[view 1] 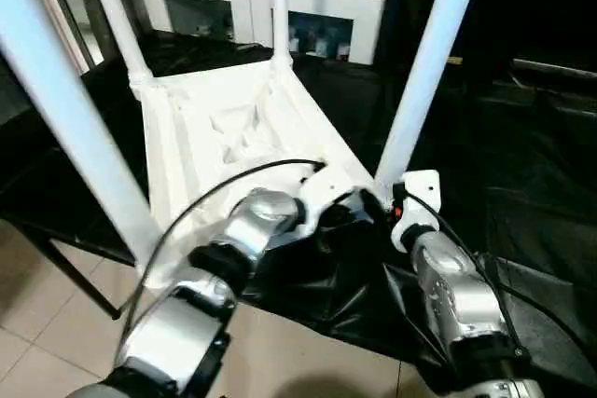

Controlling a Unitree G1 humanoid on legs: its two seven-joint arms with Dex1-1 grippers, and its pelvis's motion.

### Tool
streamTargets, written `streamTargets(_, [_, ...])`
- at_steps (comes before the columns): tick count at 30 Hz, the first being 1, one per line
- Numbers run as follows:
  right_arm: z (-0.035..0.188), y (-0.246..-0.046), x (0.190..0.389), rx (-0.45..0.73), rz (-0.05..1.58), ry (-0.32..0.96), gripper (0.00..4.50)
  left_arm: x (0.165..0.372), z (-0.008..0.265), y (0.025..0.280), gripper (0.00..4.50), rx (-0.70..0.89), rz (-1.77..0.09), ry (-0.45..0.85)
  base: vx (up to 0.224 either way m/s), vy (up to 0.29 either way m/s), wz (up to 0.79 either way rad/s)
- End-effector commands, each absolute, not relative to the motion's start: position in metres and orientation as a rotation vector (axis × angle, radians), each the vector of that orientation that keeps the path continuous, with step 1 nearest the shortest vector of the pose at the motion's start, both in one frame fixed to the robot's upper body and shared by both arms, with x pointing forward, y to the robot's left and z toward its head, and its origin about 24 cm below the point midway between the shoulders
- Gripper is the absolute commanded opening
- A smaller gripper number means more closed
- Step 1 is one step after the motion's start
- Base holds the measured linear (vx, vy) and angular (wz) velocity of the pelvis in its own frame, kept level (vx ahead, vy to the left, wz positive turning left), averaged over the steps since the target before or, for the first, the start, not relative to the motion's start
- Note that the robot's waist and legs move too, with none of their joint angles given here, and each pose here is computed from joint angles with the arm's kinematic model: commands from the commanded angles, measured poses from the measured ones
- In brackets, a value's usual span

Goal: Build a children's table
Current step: Rotate leg to tighten

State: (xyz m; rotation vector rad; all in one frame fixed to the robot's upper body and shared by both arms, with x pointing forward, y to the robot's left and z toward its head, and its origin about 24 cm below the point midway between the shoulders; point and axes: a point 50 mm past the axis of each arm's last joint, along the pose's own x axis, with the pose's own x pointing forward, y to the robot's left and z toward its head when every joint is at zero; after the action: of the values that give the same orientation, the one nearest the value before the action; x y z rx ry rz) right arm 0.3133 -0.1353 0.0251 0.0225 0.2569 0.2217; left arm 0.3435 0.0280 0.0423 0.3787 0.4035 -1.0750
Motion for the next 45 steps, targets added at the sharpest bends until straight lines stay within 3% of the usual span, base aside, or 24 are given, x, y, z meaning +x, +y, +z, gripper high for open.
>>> streamTargets(1, [0.021,-0.106,0.307,0.049,0.36,0.265,2.72,0.347,0.046,0.024,0.0,0.327,-1.011,0.35,0.0,0.0,0.0])
streamTargets(4, [0.028,-0.108,0.306,0.007,0.433,0.213,2.72,0.345,0.046,0.027,0.0,0.328,-1.048,0.347,0.0,0.0,0.0])
streamTargets(7, [0.039,-0.125,0.303,0.058,0.535,0.169,3.42,0.342,0.046,0.04,0.0,0.328,-1.133,0.322,0.0,0.0,0.0])
streamTargets(14, [0.049,-0.147,0.297,-0.002,0.735,0.183,3.95,0.331,0.045,0.062,0.0,0.299,-1.309,0.308,0.0,0.0,0.0])
streamTargets(15, [0.05,-0.151,0.288,-0.057,0.881,0.228,4.05,0.326,0.044,0.073,0.0,0.292,-1.369,0.33,0.0,0.0,0.0])
streamTargets(21, [0.046,-0.156,0.274,-0.143,1.082,0.317,4.05,0.319,0.043,0.09,0.0,0.262,-1.433,0.348,0.0,0.0,0.0])
streamTargets(30, [0.045,-0.154,0.279,-0.162,1.078,0.299,4.05,0.315,0.044,0.095,0.0,0.255,-1.432,0.339,0.0,0.0,0.0])
streamTargets(45, [0.042,-0.157,0.28,-0.216,1.065,0.293,2.8,0.316,0.045,0.095,0.0,0.259,-1.411,0.334,0.0,0.0,0.0])
